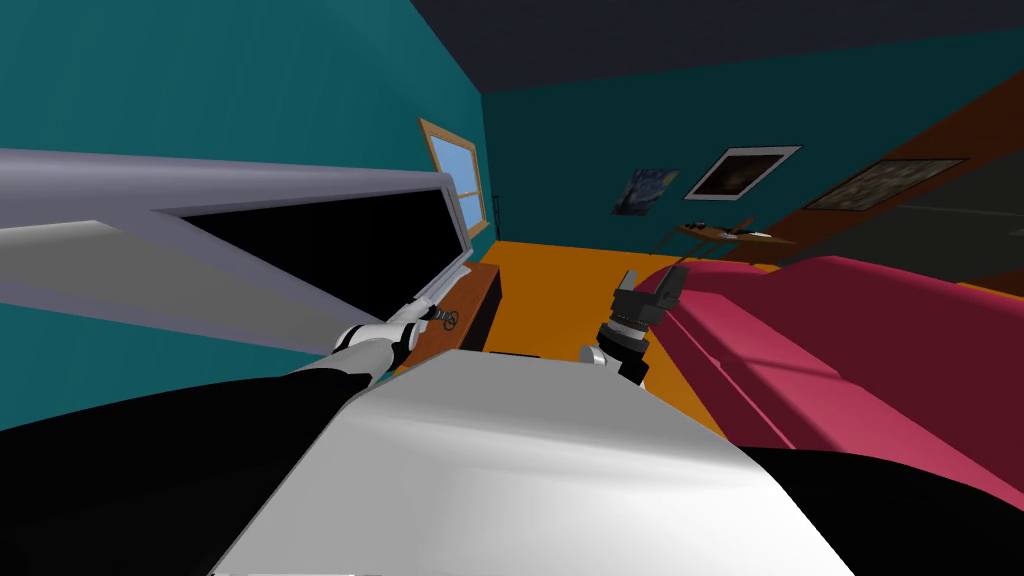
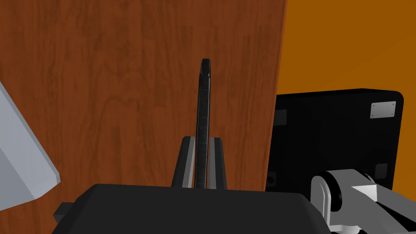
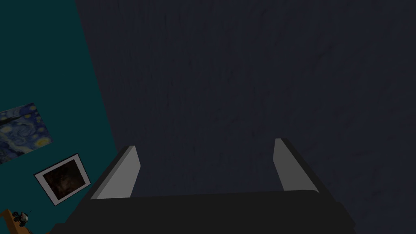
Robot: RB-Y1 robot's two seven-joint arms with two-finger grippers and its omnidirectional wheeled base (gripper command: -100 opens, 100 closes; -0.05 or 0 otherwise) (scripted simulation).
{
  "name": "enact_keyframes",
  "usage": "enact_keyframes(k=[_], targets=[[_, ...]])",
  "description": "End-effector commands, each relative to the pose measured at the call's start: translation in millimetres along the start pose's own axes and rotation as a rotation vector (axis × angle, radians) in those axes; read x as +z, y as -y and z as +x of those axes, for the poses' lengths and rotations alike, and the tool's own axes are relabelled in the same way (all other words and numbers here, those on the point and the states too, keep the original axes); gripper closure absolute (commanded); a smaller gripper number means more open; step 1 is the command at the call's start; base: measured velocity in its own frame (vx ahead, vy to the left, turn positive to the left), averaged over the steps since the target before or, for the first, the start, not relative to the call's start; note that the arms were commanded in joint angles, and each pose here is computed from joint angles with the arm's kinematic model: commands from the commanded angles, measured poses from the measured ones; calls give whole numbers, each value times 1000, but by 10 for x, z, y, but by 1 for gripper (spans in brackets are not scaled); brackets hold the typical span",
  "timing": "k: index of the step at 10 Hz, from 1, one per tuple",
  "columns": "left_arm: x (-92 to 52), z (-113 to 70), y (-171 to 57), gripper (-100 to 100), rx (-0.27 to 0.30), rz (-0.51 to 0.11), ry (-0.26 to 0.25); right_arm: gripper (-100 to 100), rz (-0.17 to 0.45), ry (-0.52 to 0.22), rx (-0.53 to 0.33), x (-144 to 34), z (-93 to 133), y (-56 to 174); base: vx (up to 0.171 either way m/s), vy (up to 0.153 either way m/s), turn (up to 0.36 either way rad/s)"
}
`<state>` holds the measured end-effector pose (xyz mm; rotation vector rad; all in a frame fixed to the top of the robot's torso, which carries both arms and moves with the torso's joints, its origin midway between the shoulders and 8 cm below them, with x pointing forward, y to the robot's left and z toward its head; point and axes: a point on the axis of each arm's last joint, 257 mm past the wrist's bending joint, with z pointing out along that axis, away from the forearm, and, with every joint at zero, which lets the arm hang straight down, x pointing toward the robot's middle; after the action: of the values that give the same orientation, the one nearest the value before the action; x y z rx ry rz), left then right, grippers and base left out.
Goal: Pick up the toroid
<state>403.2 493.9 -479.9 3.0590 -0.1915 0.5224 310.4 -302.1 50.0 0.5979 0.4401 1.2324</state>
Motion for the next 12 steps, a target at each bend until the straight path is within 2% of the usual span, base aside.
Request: enact_keyframes(k=[1, 2, 3, 4, 5, 7, 8, 9, 10, 11, 12], targets=[[0, 0, 0, 100, 0, 0, 0, 0, 0, 0, 0, 0, 0, 0, 0, 0, 0], [-1, 0, 2, 100, 0, 0, 0, 0, 0, 0, 0, 0, 0, 0, 0, 0, 0], [-1, 0, 2, 0, 0, 0, 0, 0, 0, 0, 0, 0, 0, 0, 0, 0, 0], [14, -11, -101, 100, 45, -20, 14, 0, 0, 0, 0, 0, 0, 0, 94, 9, 325], [5, 25, -98, 100, 50, -18, 7, 0, 0, 0, 0, -1, -1, 0, 118, -15, 320], [16, 80, -320, 100, 152, -55, 20, 0, 0, 0, 0, -1, -1, 0, 164, -37, 342], [-14, 184, -318, 100, 167, -49, 0, 0, 0, 0, 0, -1, -1, 0, 158, -61, 380], [-8, 195, -445, 100, 217, -70, 8, 0, 0, 0, 0, -1, -1, 0, 171, -40, 406], [-19, 233, -446, 100, 222, -68, 1, 0, 0, 0, 0, -1, -1, 0, 114, -39, 280], [-26, 276, -583, 100, 279, -87, 2, 0, 0, 0, 0, 0, -1, 0, 108, -46, 362], [8, 177, -716, 100, 315, -116, 29, 0, 0, 0, 0, -1, -1, 0, 157, -68, 385]])
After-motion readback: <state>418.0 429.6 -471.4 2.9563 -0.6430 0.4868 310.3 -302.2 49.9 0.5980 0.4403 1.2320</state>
